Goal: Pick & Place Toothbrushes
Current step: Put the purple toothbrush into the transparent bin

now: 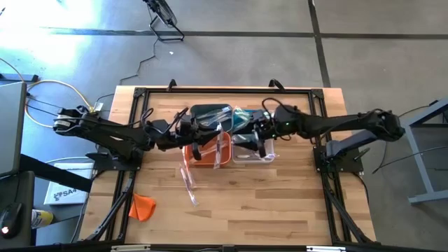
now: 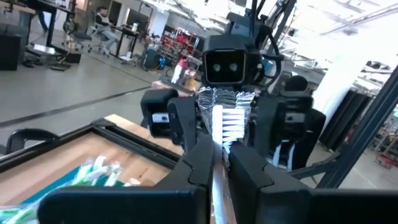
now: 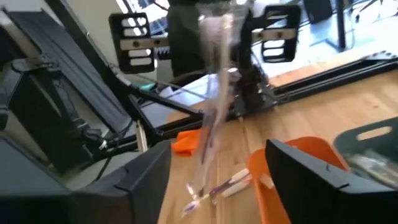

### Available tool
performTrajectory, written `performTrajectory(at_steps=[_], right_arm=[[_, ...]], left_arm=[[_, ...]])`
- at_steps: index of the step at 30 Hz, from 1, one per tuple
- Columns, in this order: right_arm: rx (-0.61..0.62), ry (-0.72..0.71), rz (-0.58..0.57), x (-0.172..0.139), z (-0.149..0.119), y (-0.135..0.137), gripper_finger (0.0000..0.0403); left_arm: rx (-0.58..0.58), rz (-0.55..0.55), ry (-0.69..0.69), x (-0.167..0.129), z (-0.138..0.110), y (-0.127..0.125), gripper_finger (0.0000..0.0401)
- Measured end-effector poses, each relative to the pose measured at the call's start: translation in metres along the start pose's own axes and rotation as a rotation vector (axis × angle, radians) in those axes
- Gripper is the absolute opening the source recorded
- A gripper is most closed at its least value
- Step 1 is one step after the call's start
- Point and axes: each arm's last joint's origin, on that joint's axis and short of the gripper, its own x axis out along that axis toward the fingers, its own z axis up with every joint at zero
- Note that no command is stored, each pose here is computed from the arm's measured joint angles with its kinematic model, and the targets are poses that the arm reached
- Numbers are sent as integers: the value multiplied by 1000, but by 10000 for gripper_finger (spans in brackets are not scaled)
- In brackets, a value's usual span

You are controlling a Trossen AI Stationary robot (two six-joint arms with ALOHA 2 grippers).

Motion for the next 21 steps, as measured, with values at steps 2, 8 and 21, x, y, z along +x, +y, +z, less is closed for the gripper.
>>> performTrajectory(at_steps=[2, 8, 21], right_arm=[[-1, 11, 25, 8, -5, 0, 263], [70, 10, 111, 27, -14, -2, 281], [132, -5, 146, 48, -27, -10, 282]], left_arm=[[2, 3, 6, 1, -2, 0, 25], [-2, -3, -13, 4, -3, 0, 25], [-3, -3, -17, 4, -3, 0, 25]])
